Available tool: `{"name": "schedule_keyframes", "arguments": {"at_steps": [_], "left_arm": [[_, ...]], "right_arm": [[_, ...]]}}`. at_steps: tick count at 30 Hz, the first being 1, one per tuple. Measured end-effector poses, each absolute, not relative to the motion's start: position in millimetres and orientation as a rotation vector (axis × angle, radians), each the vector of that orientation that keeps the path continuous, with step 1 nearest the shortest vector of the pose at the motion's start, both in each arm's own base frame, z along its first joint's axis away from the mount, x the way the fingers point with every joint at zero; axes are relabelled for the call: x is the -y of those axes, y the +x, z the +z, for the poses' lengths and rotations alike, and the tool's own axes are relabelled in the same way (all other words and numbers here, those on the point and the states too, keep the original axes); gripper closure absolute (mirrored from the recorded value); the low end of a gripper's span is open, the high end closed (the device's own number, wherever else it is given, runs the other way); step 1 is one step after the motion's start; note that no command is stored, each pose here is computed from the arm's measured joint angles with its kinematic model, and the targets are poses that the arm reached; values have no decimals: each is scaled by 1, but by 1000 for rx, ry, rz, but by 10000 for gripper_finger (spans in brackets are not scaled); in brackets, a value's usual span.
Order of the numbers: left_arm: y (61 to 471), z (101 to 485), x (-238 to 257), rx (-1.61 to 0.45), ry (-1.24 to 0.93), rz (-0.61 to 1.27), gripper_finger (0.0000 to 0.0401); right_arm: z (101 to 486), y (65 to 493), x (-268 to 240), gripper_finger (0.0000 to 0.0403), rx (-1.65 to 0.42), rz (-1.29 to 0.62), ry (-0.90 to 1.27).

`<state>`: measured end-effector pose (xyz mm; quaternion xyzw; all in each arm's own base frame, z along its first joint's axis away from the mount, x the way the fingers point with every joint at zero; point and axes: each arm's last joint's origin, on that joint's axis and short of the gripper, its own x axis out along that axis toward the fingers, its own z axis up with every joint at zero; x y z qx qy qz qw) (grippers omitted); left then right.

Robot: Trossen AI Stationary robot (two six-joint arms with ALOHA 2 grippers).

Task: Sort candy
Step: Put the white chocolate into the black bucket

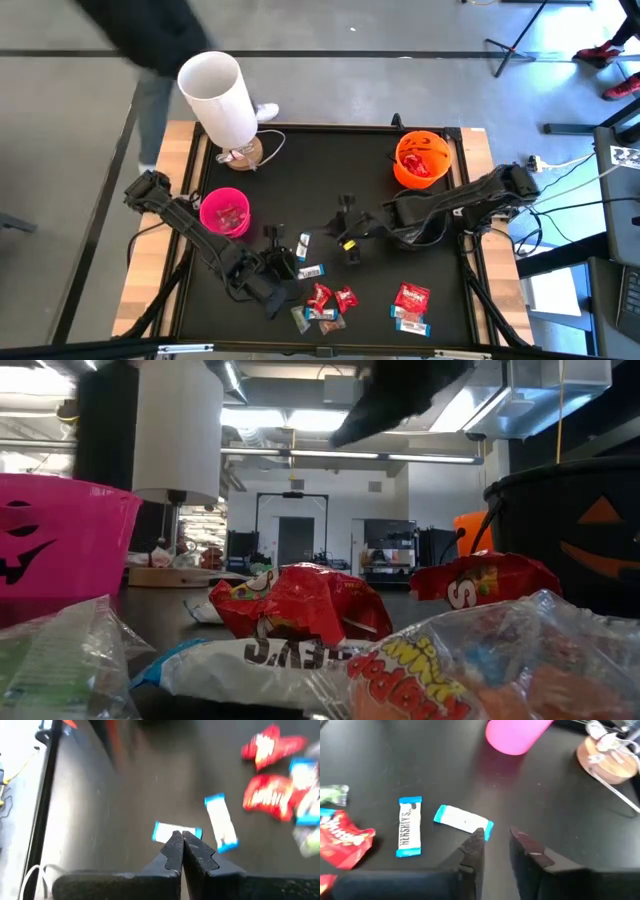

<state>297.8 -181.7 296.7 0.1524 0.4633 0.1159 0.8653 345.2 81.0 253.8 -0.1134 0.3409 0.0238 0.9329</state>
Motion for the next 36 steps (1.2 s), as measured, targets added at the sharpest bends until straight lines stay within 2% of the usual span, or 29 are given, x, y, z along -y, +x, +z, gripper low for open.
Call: {"name": "schedule_keyframes", "arguments": {"at_steps": [6,11,17,22,26,32,36], "left_arm": [[283,224,177,-1178,409,75,392],[280,180,179,-1139,364,-102,342],[289,176,183,-1006,435,-145,278],[295,156,183,-1031,595,-203,249],[303,137,180,-1061,654,-179,243],[310,128,176,-1056,655,-147,244],[312,124,177,-1056,684,-165,260]], "right_arm": [[279,321,-75,292,-710,38,-182],[288,315,-74,291,-690,38,-160],[287,316,-74,291,-696,37,-161],[286,316,-74,292,-696,33,-148],[286,316,-74,292,-702,29,-135],[286,316,-74,292,-704,29,-135],[286,316,-74,292,-705,29,-135]]}}
